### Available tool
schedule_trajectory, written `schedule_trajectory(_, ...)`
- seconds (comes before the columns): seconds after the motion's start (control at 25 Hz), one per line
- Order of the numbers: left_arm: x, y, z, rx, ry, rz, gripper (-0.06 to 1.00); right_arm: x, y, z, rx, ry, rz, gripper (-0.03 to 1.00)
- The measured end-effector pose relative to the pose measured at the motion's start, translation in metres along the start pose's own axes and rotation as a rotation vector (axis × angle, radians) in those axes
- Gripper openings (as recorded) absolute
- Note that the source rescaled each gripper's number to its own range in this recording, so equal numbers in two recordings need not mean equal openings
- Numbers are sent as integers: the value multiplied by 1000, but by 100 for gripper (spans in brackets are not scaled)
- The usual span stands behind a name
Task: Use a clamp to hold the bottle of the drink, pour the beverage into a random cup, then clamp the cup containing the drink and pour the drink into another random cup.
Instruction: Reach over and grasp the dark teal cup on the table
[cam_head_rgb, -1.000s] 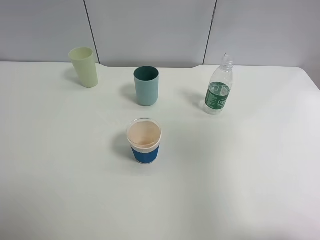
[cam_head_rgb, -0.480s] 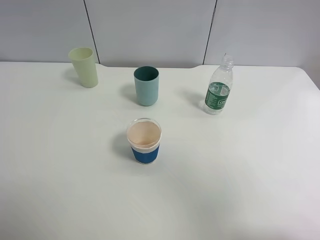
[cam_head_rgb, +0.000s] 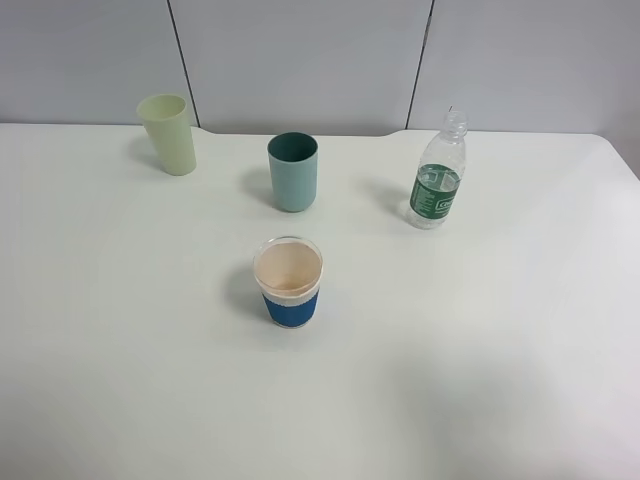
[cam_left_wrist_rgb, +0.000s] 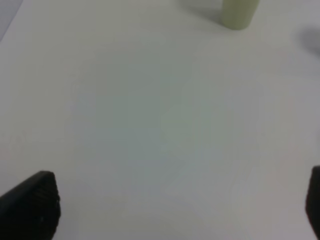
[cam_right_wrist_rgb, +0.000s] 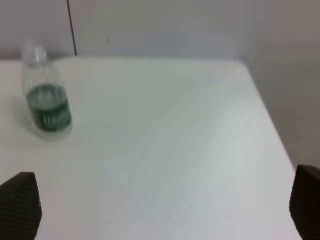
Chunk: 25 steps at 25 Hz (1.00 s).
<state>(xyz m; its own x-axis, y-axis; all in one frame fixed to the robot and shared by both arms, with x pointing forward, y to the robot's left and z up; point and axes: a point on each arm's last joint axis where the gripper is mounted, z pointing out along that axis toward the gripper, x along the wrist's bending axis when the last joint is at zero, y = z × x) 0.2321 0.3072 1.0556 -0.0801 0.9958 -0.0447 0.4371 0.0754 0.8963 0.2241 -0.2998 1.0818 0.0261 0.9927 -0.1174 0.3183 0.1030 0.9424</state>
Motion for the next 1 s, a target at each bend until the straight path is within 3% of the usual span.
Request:
schedule_trajectory(0.2, 0, 0, 0, 0, 0, 0, 100, 7, -25, 19, 149, 52, 22, 100)
schedule_trajectory(1.0, 0, 0, 0, 0, 0, 0, 100, 9, -25, 19, 149, 76, 85, 100)
